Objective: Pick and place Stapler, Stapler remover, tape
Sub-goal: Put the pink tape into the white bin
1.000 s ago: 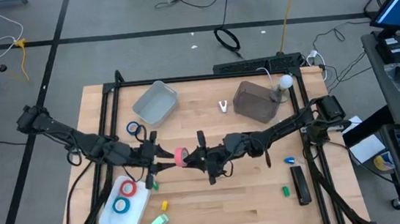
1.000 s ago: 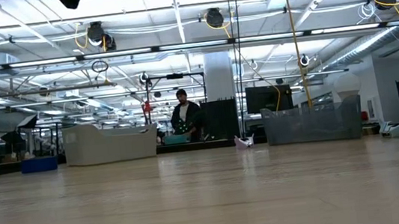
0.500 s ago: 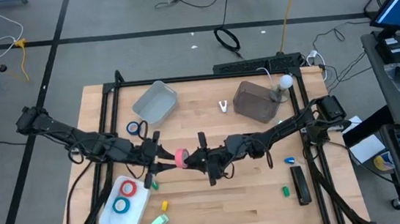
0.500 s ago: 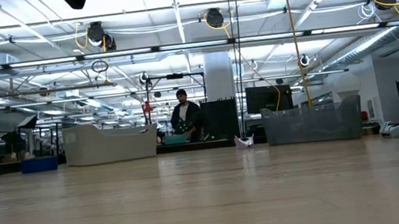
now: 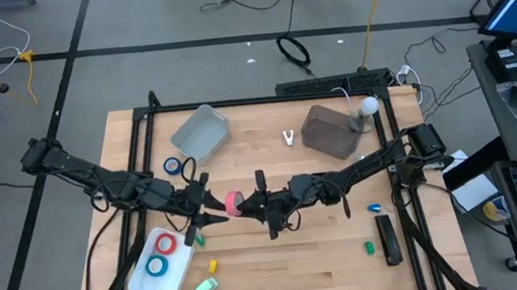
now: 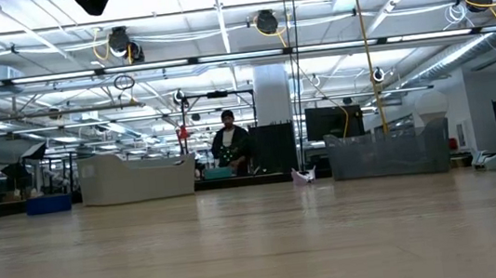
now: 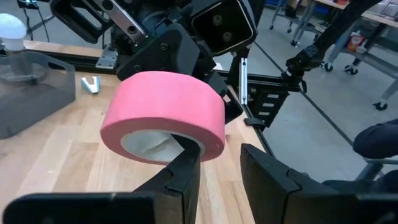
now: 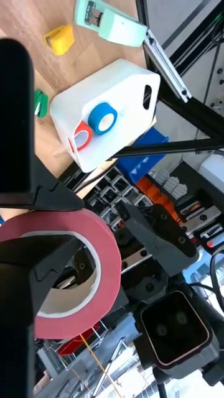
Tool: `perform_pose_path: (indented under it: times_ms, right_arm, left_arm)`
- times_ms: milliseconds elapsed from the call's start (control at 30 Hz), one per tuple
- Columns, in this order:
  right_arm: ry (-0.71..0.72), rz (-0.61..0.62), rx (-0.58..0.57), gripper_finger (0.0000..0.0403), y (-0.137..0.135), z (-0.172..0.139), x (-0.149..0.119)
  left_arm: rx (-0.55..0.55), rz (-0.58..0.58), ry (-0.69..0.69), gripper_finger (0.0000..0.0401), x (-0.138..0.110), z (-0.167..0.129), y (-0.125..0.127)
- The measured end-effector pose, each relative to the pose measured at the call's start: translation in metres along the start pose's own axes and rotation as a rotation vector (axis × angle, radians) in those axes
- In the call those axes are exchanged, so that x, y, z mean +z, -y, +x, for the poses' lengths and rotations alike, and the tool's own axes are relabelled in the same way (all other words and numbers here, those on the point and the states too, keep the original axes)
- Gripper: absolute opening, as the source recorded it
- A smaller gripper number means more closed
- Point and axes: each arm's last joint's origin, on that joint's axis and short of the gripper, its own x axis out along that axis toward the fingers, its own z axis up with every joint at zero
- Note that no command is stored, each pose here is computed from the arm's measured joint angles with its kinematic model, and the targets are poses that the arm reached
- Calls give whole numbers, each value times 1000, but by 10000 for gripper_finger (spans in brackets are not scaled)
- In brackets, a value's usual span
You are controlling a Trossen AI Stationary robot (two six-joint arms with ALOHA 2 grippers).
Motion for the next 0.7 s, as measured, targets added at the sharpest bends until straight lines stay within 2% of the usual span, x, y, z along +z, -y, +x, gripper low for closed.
perform_pose_path:
  times_ms: [367, 500, 700]
  right_arm:
    - [54, 32, -8, 33, 4, 0, 3]
    - [81, 36, -2, 33, 5, -1, 4]
    - [64, 52, -3, 33, 8, 0, 0]
  left_arm:
    - [13, -18, 67, 113, 8, 6, -14]
    - [-22, -11, 87, 113, 9, 14, -15]
    - [-17, 12, 114, 113, 11, 17, -17]
